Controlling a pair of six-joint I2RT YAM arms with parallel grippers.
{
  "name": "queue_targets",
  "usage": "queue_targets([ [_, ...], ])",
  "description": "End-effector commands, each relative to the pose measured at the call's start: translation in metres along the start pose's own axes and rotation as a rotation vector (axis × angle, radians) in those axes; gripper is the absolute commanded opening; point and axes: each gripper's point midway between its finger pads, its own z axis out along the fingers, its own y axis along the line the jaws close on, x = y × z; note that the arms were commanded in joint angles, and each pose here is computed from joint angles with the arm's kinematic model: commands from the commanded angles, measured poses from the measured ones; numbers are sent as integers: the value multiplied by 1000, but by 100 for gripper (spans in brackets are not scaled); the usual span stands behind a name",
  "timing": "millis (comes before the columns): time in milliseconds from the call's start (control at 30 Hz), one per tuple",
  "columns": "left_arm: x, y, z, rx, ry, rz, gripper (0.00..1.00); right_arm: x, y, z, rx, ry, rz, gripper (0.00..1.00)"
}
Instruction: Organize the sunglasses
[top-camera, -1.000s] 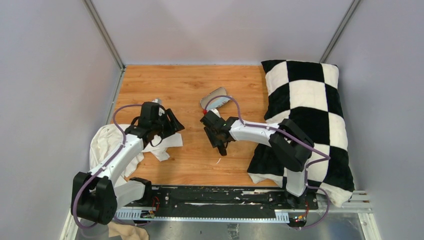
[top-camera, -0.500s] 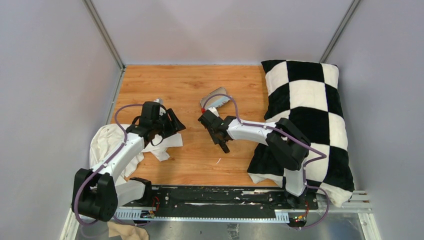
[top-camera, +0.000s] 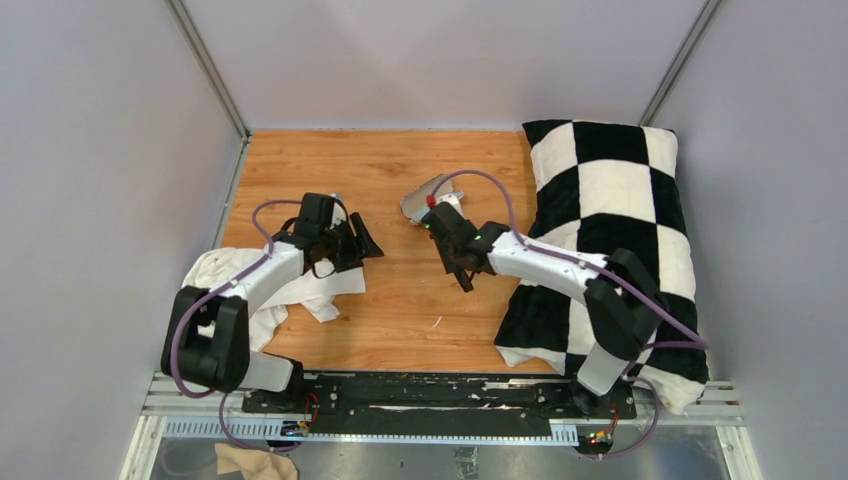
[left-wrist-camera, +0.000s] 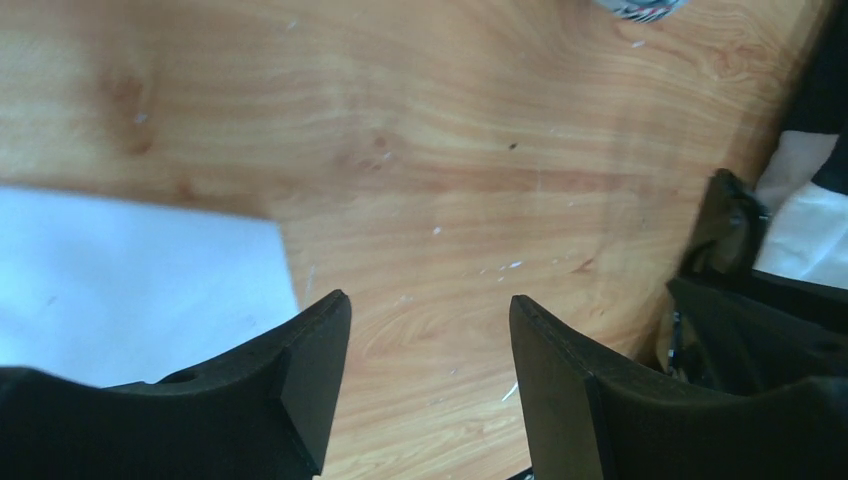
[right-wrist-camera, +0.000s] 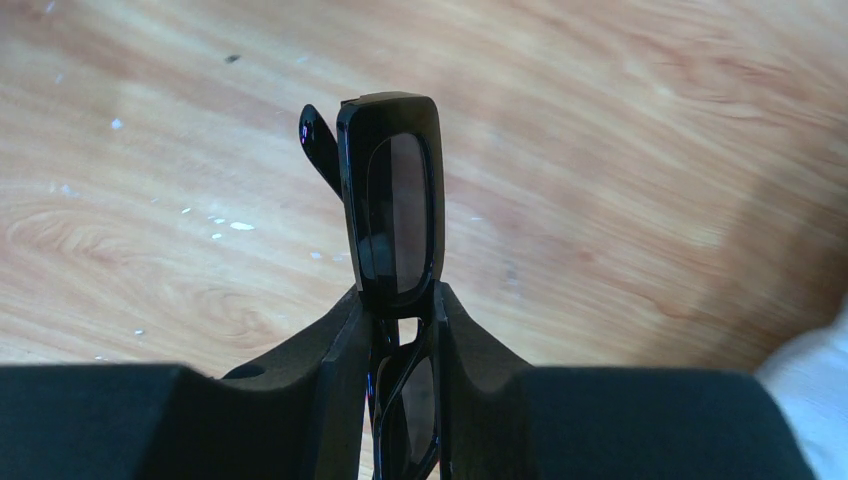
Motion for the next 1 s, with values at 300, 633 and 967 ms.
queue_targets([
  [300,-68,-94,78,10,-112,71,67,12,-101,-31,117,-24,225,19],
  [633,-122,-84,118,-162,-222,112,60,17,-106,-40,113,-30,245,20],
  [967,-119,-63,134,-223,-218,162,52,20,-107,-41,111,-24,250,20],
])
